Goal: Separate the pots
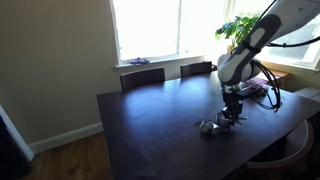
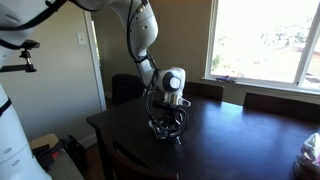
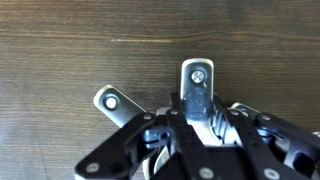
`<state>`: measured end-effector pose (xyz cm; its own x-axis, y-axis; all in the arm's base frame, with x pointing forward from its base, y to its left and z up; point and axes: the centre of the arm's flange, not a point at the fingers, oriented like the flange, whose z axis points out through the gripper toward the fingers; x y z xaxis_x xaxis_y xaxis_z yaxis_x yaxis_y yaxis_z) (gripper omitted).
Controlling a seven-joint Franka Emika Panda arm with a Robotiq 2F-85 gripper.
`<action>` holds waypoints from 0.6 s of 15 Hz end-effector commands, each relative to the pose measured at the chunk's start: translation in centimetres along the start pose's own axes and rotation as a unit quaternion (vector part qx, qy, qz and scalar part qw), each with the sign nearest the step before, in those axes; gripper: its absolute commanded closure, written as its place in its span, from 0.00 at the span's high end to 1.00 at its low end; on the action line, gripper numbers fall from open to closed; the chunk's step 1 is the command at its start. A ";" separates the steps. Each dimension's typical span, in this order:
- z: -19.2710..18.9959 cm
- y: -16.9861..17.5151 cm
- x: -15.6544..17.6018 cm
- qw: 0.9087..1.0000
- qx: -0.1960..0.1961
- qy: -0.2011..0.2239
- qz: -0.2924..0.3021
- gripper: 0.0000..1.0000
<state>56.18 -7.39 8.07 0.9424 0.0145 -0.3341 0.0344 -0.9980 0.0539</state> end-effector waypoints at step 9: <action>-2.7 1.0 -2.1 0.999 0.019 0.039 -0.029 0.13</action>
<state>56.57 -8.01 8.77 0.9500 0.0508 -0.3082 0.0660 -0.9971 0.0389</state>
